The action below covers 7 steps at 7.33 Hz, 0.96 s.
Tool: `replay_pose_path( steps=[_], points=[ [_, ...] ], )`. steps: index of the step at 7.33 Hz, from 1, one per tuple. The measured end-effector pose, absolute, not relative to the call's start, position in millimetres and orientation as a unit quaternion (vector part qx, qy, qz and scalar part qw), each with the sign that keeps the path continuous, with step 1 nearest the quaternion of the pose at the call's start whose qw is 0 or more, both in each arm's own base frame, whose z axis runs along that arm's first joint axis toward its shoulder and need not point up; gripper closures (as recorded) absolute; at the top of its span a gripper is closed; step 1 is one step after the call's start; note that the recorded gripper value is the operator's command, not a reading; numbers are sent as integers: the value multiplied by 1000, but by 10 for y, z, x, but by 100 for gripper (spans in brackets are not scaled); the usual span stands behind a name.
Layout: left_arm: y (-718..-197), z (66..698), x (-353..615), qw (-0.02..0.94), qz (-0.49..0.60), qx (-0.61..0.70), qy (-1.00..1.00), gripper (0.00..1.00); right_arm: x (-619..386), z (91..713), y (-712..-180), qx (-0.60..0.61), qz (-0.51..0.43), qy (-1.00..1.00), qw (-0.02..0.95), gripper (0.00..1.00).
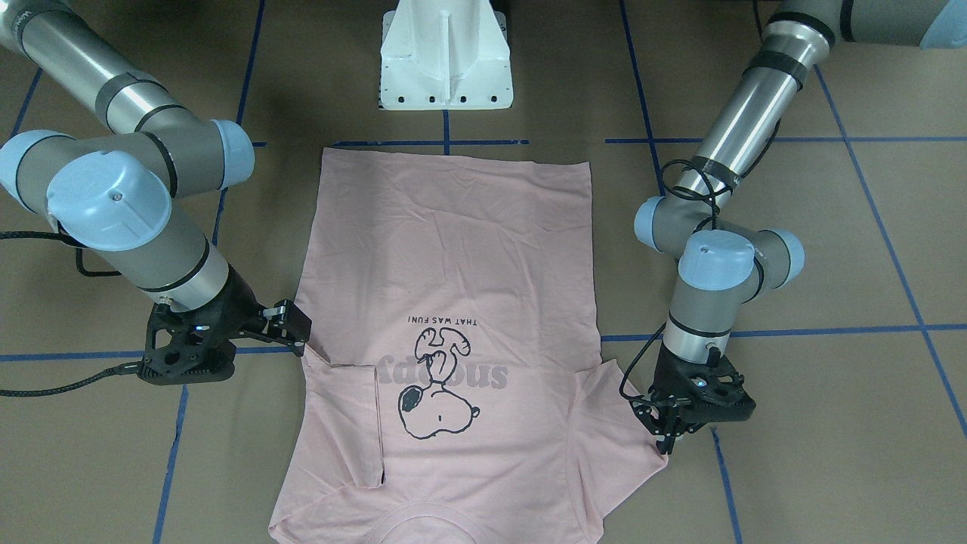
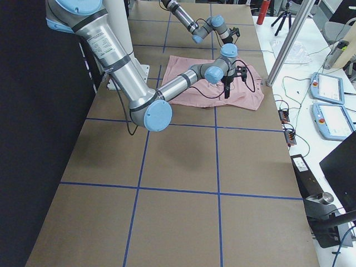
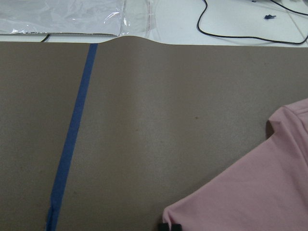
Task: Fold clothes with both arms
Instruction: 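Fold the other sleeve inward with the left gripper while the right gripper moves nearer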
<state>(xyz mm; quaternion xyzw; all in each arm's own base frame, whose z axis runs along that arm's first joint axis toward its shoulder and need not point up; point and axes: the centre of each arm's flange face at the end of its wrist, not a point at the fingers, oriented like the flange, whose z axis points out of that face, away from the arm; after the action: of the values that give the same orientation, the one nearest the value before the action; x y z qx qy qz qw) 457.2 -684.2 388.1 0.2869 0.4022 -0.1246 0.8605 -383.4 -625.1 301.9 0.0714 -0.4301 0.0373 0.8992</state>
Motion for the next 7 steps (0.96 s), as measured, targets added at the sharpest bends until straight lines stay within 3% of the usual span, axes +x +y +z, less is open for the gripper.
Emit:
replay_pose_path(
  steps=[3, 5, 6, 7],
  points=[
    [-6657, 2655, 4834, 843, -182, 225, 453, 100, -3829, 3063, -6238, 71, 36, -429, 900, 0],
    [-6529, 2226, 5497, 838, -218, 176, 468, 100, -3810, 3150, -6214, 70, 35, -426, 901, 0],
    [-6514, 2185, 5655, 838, -229, 167, 466, 60, -3810, 3168, -6208, 69, 35, -425, 902, 0],
    [-6512, 2197, 5719, 838, -233, 166, 465, 1, -3822, 3183, -6200, 70, 36, -423, 903, 0]
  ],
)
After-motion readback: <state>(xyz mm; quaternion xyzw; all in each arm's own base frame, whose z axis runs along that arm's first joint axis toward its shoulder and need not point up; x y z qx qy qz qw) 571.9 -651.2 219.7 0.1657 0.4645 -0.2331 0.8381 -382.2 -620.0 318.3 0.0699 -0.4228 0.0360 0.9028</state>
